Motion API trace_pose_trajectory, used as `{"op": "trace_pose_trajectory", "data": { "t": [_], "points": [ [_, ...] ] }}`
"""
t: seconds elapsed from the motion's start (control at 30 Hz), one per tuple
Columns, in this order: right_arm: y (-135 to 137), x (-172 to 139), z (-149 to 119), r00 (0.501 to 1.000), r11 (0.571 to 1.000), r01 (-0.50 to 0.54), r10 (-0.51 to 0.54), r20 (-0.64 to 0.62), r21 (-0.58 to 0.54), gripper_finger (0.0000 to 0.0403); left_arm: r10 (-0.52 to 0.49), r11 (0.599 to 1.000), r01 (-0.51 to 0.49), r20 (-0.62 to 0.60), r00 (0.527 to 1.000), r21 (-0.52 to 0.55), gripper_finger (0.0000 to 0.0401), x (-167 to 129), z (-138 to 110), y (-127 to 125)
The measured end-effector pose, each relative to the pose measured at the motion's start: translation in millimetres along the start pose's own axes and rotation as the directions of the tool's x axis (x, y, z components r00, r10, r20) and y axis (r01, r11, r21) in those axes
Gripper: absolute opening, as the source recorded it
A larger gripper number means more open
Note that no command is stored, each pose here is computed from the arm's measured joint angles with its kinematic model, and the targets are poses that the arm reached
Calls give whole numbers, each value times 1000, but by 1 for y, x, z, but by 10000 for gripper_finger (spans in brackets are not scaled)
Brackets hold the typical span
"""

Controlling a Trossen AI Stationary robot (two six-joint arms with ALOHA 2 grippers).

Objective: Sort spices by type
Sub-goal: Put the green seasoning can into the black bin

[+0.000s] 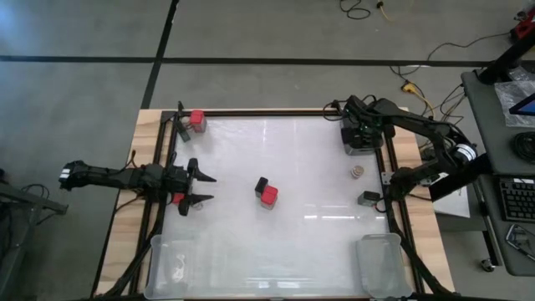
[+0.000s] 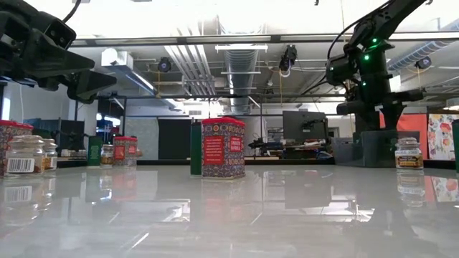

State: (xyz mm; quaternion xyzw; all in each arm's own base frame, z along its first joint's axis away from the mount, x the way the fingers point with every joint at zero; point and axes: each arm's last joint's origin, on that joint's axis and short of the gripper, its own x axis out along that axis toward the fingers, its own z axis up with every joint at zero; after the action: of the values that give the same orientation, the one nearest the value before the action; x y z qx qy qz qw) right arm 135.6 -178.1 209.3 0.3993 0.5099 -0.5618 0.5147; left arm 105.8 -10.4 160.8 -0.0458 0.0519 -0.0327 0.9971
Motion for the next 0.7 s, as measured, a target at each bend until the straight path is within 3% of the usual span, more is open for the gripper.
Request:
{"op": "trace_pose_trajectory", "data": {
  "t": [0.17,0.7],
  "points": [
    [0,0,0,1000,1000,-1,1,1,6,144,0,1000,0,0,1000,0,259,0,0,0],
    [-2,-5,-1,1000,1000,-13,12,23,11,206,1,1000,-1,0,1000,0,259,0,0,0]
  ]
}}
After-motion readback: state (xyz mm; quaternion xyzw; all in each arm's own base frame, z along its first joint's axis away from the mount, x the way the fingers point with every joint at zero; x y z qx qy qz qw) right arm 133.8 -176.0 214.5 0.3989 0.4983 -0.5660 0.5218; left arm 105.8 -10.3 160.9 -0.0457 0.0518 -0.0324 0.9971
